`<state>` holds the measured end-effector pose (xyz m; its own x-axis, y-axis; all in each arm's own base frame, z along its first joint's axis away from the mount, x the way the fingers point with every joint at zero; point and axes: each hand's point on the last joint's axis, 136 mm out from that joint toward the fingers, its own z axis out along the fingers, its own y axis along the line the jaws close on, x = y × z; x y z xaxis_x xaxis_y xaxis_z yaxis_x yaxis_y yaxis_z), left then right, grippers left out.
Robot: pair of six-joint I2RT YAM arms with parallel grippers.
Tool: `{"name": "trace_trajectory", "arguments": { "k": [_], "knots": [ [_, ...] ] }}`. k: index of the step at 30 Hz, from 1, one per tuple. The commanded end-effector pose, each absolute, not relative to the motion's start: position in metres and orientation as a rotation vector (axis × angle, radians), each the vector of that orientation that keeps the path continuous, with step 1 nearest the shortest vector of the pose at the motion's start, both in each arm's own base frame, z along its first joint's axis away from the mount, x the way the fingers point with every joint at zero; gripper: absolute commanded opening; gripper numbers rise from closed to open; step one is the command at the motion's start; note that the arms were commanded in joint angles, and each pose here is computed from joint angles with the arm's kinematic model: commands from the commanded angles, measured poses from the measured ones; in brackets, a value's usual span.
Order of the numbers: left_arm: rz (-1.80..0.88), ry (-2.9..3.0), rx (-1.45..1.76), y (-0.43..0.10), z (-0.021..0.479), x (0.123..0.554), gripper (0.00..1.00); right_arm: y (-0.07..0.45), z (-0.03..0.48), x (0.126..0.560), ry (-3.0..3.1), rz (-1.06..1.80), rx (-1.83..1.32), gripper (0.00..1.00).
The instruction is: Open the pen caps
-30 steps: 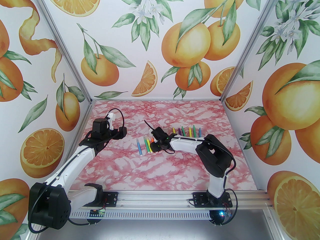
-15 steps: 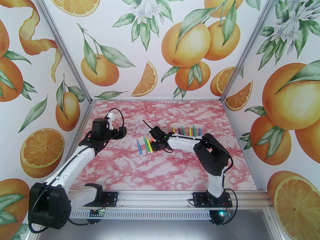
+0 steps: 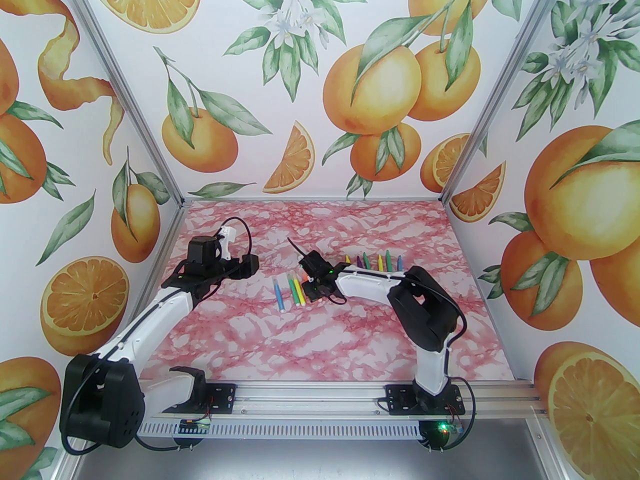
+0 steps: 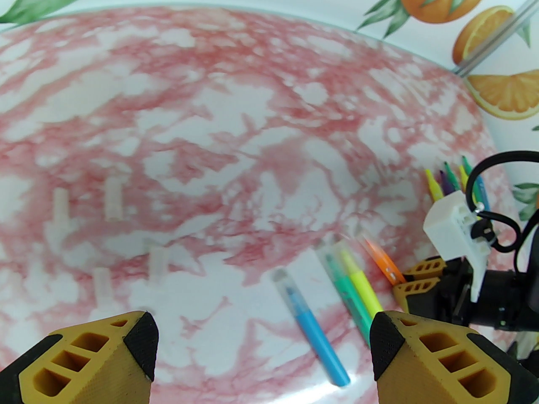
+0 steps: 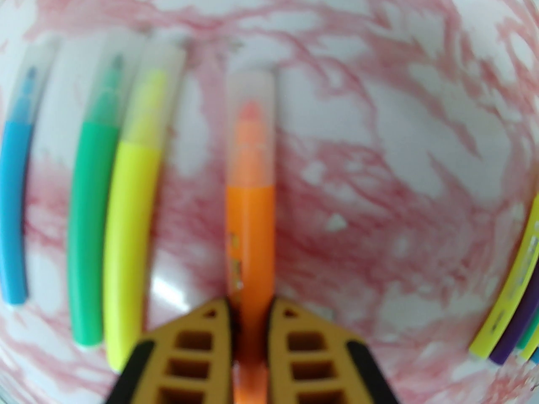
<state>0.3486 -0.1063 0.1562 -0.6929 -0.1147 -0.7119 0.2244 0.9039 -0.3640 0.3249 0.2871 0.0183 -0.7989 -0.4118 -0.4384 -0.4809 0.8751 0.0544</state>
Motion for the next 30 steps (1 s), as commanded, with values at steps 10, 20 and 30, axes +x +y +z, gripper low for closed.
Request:
{"name": "trace_trajectory", "arguments": {
  "k": [10, 20, 30],
  "knots": [
    [-0.986, 2.187, 0.156, -0.157, 0.176, 0.351, 0.82, 0.297, 0.077, 0.316, 2.446, 0.639, -0.656, 0.0],
    [-1.186, 2.13, 0.19, -0.178, 0.186, 0.35, 0.77, 0.314, 0.111, 0.306, 2.294, 0.809, -0.721, 0.0],
    [-1.267, 2.117, 0.252, -0.203, 0.19, 0.35, 0.72, 0.323, 0.134, 0.3, 2.206, 0.887, -0.757, 0.0]
  ]
}}
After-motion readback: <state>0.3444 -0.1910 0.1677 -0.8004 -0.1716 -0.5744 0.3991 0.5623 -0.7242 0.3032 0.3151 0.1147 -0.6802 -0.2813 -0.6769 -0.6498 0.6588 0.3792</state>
